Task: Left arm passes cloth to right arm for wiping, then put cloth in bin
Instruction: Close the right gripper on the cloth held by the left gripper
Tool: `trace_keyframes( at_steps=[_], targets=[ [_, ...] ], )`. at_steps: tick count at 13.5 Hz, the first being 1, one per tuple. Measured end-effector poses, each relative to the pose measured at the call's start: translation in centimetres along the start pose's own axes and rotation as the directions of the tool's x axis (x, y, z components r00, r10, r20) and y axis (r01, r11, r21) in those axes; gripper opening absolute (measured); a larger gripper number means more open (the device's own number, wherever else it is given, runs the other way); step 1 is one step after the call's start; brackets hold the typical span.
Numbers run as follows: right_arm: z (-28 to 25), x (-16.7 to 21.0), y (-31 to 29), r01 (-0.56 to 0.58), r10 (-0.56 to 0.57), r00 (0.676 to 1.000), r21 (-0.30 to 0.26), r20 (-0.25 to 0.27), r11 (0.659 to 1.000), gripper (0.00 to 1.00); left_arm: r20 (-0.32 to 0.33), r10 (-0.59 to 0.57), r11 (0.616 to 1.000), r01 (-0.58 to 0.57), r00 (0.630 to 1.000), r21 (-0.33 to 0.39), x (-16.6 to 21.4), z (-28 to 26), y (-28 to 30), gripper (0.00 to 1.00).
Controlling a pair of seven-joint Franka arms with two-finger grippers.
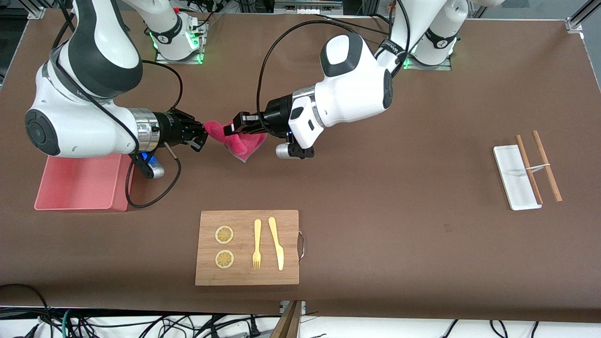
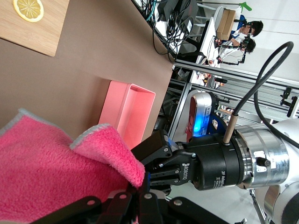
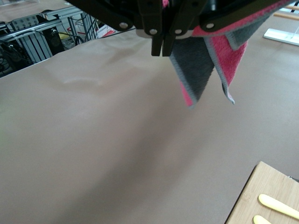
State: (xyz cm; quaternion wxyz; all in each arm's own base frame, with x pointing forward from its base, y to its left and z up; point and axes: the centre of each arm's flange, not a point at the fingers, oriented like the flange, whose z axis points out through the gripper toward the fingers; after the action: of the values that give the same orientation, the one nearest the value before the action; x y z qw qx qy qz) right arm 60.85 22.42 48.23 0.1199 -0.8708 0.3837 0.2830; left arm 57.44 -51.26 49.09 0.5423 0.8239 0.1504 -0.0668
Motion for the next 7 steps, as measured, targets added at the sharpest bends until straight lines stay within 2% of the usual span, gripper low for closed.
trace_keyframes(
  at_steps=[7],
  targets=[
    [-0.46,0.59,0.30,-0.010,0.010,1.000,0.011,0.005,1.000,0.02,0.000,0.000,1.000,0.000,1.000,0.000,0.01,-0.01,0.00,0.02]
  ],
)
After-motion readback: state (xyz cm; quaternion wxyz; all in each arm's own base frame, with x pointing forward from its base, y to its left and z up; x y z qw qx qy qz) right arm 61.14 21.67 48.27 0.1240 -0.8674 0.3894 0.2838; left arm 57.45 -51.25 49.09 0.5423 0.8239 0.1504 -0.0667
